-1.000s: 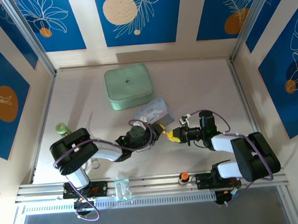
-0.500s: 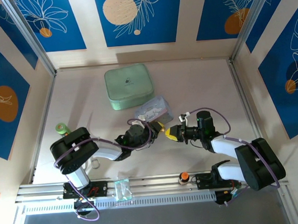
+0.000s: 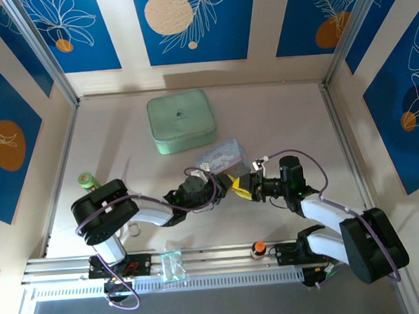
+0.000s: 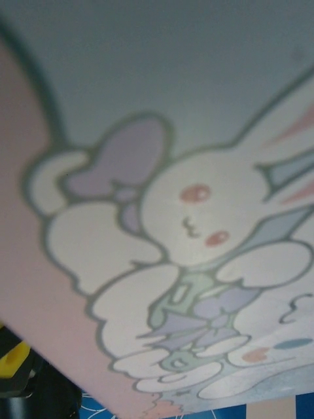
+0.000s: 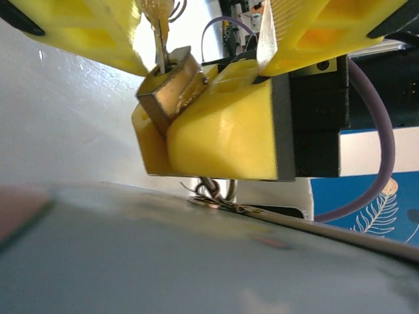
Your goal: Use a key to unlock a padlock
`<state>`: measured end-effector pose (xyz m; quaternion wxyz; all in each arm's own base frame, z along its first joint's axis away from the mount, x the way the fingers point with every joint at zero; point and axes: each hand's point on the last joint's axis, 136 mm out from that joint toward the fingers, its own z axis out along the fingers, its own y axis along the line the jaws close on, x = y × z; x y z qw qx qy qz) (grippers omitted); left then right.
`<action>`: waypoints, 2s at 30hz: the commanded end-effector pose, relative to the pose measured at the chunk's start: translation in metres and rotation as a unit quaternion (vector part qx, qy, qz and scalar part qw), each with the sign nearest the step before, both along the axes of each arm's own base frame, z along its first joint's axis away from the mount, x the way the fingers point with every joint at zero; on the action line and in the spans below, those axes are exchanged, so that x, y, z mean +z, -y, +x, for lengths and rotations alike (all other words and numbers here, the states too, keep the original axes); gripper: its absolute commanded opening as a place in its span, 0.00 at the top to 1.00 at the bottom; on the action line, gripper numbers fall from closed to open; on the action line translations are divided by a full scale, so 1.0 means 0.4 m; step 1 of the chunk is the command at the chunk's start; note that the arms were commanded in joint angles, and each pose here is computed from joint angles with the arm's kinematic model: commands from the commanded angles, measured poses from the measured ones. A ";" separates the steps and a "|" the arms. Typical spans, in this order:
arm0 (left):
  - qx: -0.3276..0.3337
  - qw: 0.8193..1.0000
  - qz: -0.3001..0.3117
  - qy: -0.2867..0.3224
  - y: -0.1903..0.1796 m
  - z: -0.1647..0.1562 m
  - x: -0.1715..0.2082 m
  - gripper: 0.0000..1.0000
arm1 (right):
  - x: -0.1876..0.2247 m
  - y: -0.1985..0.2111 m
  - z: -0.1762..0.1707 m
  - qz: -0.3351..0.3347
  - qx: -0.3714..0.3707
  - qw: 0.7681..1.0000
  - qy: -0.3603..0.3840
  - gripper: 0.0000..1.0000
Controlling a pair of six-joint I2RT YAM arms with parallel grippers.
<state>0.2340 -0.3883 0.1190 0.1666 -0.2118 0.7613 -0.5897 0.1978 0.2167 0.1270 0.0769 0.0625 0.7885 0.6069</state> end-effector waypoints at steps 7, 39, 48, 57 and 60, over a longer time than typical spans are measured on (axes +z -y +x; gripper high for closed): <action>-0.029 0.999 0.004 0.018 0.021 -0.021 0.033 1.00 | -0.048 0.036 -0.021 -0.073 -0.018 0.997 -0.002 0.42; -0.059 0.997 -0.040 0.005 0.065 -0.058 0.061 1.00 | -0.028 0.000 0.026 -0.040 -0.101 0.994 -0.004 1.00; -0.061 0.995 -0.074 -0.006 0.093 -0.064 0.062 1.00 | -0.022 -0.048 0.009 -0.023 -0.119 0.992 -0.040 1.00; -0.082 0.992 -0.094 0.004 0.109 -0.083 0.104 1.00 | -0.044 -0.019 0.035 -0.005 -0.112 0.990 -0.081 1.00; -0.083 0.994 -0.077 0.009 0.097 -0.087 0.101 1.00 | -0.048 -0.013 0.038 -0.025 -0.086 0.994 -0.067 1.00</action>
